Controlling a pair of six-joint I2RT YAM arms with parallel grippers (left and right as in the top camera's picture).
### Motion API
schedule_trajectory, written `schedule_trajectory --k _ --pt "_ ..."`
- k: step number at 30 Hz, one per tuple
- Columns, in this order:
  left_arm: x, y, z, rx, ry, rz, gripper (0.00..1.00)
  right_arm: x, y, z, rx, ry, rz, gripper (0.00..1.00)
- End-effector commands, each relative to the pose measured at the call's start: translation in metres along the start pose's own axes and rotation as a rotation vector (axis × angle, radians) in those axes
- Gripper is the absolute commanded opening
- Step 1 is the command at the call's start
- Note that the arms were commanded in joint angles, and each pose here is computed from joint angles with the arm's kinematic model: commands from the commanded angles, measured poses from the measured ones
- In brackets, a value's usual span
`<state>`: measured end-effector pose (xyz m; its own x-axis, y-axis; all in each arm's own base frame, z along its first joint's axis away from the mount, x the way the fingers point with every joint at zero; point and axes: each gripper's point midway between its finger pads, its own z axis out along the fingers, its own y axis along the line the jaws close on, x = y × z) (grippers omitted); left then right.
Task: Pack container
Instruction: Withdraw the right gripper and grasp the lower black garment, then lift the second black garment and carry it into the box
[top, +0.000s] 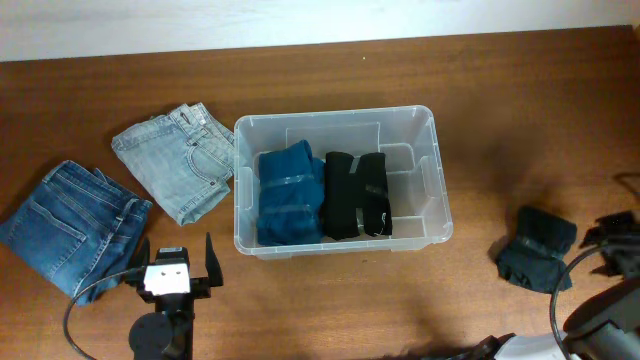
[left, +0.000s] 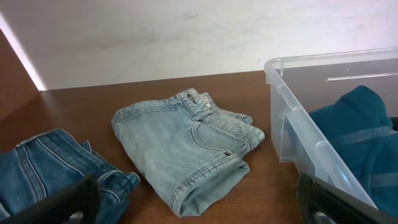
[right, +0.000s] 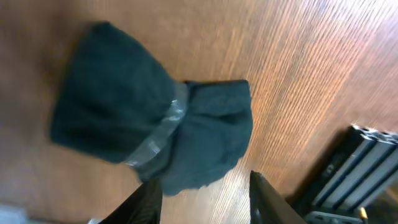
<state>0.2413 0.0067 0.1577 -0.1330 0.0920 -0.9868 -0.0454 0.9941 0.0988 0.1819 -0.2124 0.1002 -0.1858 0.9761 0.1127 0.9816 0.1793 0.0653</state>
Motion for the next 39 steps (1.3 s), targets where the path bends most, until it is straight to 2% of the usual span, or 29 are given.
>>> schedule_trajectory --k 1,6,9,11,13,16,22,24,28,31,34,35,39 --pt "0.002 -0.001 0.0 0.005 -0.001 0.008 1.0 0.017 -0.01 0.031 0.007 0.05 0.024 0.37" --pt "0.002 -0.001 0.0 0.005 -0.001 0.008 0.99 0.023 -0.016 0.058 0.011 0.055 0.014 0.38" --pt "0.002 -0.001 0.0 0.005 -0.001 0.008 0.99 0.024 -0.018 0.071 0.005 0.046 -0.025 0.43" --pt "0.002 -0.001 0.0 0.004 -0.001 0.008 1.0 0.025 -0.019 0.079 0.002 0.041 -0.048 0.53" --pt "0.002 -0.001 0.0 0.005 -0.001 0.008 1.0 0.026 -0.02 0.085 0.001 0.04 -0.048 0.69" --pt "0.002 -0.001 0.0 0.005 -0.001 0.008 1.0 0.029 -0.022 0.091 0.001 0.04 -0.048 0.98" --pt "0.002 -0.001 0.0 0.005 -0.001 0.008 0.99 0.038 -0.018 0.105 -0.046 0.058 -0.069 1.0" --pt "0.002 -0.001 0.0 0.005 -0.001 0.008 0.99 0.039 -0.01 0.105 -0.097 0.066 -0.114 0.91" --pt "0.002 -0.001 0.0 0.004 -0.001 0.008 0.99 0.044 0.009 0.102 -0.209 0.084 -0.199 0.53" --pt "0.002 -0.001 0.0 0.005 -0.001 0.008 0.99 0.045 0.015 0.1 -0.25 0.089 -0.217 0.34" --pt "0.002 -0.001 0.0 0.005 -0.001 0.008 0.99 0.047 0.019 0.099 -0.272 0.096 -0.217 0.09" --pt "0.002 -0.001 0.0 0.004 -0.001 0.008 0.99 0.048 0.021 0.098 -0.284 0.1 -0.221 0.04" --pt "0.002 -0.001 0.0 0.005 -0.001 0.008 0.99 0.052 0.039 0.088 -0.402 0.115 -0.294 0.04"
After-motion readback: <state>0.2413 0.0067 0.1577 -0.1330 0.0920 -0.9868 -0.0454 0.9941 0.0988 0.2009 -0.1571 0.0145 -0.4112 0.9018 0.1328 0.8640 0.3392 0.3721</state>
